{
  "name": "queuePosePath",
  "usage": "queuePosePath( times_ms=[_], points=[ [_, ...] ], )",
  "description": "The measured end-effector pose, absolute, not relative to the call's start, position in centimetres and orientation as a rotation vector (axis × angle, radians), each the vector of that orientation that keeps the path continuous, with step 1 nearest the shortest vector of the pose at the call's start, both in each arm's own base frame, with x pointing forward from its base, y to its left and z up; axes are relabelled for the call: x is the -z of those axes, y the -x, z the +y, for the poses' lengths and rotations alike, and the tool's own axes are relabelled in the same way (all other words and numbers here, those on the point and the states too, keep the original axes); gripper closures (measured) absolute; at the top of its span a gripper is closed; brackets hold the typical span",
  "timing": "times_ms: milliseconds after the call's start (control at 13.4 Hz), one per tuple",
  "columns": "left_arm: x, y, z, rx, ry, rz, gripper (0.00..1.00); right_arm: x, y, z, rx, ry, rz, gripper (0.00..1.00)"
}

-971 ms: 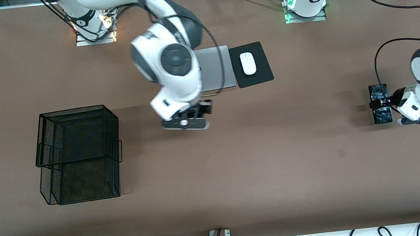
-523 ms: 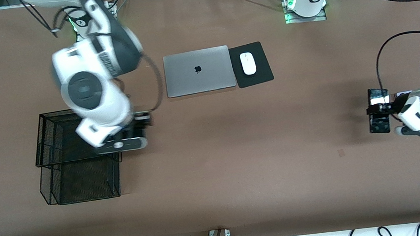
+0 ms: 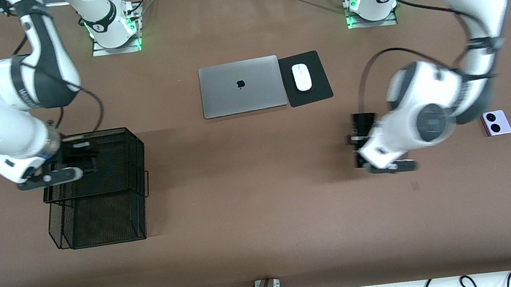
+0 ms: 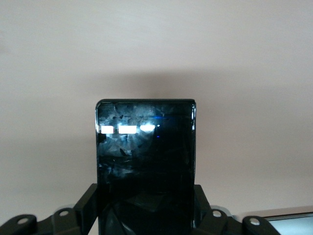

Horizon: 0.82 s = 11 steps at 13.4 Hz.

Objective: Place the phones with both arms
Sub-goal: 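Carry the flip into the basket while the left gripper lifts the slab, then release the flip in the basket while the left gripper sets down the slab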

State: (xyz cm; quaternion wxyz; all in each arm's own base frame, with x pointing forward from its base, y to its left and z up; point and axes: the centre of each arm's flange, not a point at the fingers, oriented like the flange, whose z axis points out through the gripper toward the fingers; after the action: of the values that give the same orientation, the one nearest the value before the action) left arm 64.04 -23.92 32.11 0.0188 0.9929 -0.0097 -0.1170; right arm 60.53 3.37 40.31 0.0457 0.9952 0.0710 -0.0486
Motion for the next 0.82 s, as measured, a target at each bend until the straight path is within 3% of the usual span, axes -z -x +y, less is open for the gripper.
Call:
queuePosePath(
  times_ms=[448, 822],
  points=[
    [-26.0, -60.2, -40.6, 0.115, -2.99, 0.019, 0.21, -33.6, -59.2, -2.3, 0.208, -3.071, 0.183, 0.2],
    [-17.2, -55.2, -47.7, -0.063, -3.105, 0.028, 0.21, -31.1, -60.1, -4.1, 0.194, -3.071, 0.094, 0.2]
  ],
)
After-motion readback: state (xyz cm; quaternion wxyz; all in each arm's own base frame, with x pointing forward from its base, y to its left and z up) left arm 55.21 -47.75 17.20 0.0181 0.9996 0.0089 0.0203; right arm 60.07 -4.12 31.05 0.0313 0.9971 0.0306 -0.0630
